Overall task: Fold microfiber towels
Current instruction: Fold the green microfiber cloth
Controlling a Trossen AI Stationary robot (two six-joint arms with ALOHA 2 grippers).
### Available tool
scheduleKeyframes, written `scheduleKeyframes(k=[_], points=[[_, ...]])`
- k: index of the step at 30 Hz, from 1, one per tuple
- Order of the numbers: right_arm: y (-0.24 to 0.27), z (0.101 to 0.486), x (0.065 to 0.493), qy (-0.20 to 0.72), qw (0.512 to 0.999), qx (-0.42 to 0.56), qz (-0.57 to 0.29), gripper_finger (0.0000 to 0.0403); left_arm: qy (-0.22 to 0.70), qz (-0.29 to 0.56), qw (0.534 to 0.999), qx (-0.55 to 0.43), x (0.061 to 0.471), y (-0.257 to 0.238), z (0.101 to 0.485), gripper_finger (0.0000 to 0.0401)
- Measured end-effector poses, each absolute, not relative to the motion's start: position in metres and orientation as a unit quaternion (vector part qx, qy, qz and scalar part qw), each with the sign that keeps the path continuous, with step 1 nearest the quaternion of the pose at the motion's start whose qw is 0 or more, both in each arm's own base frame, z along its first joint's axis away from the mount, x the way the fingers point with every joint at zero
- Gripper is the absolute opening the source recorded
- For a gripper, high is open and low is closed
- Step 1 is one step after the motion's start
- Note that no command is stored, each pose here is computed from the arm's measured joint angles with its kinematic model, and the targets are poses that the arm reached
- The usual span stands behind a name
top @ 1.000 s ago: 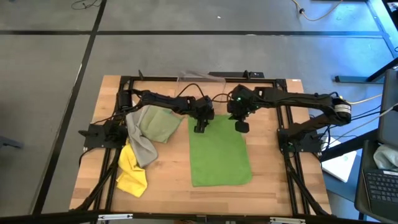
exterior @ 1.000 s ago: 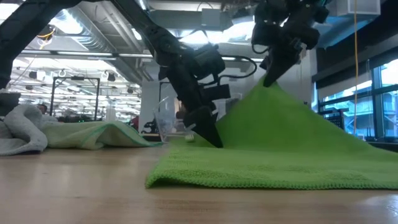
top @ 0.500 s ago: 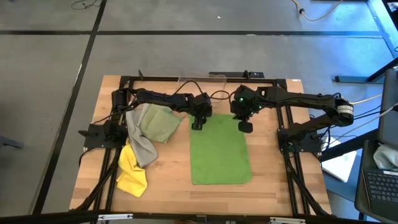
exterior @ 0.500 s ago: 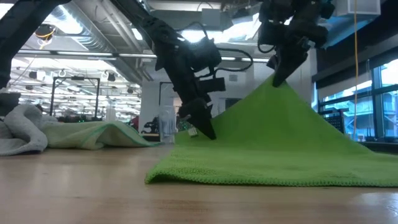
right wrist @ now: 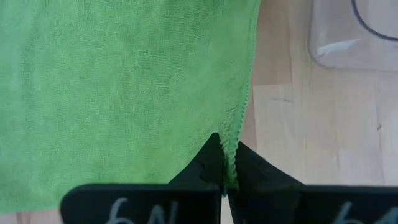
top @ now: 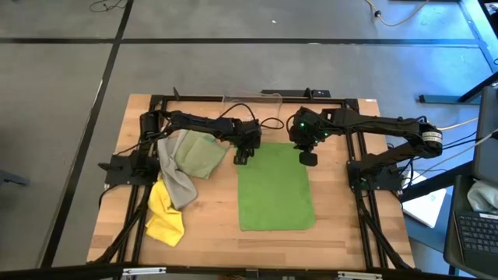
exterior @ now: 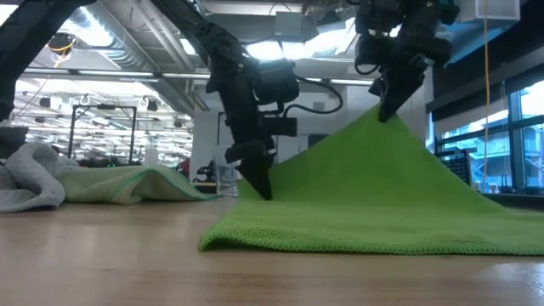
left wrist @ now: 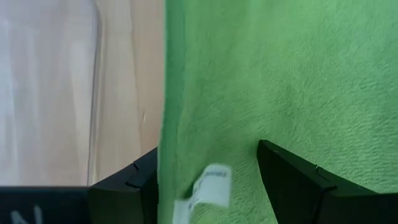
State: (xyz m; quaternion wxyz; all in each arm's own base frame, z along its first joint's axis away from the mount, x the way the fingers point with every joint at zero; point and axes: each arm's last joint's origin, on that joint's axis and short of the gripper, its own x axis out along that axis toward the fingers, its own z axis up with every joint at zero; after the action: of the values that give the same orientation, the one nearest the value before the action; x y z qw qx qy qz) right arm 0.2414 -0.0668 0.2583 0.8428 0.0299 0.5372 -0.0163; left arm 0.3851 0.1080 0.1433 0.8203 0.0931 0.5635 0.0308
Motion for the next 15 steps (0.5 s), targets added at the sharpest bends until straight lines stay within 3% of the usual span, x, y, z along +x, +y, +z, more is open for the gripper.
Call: scheduleKeyframes(k=[15], points=[[-0.067, 0.257, 0.239, 0.551, 0.834, 0.023, -0.031, 0.001, 0.567, 0.052, 0.815, 0.105, 0.377, 0.108, 0.164, 0.021]])
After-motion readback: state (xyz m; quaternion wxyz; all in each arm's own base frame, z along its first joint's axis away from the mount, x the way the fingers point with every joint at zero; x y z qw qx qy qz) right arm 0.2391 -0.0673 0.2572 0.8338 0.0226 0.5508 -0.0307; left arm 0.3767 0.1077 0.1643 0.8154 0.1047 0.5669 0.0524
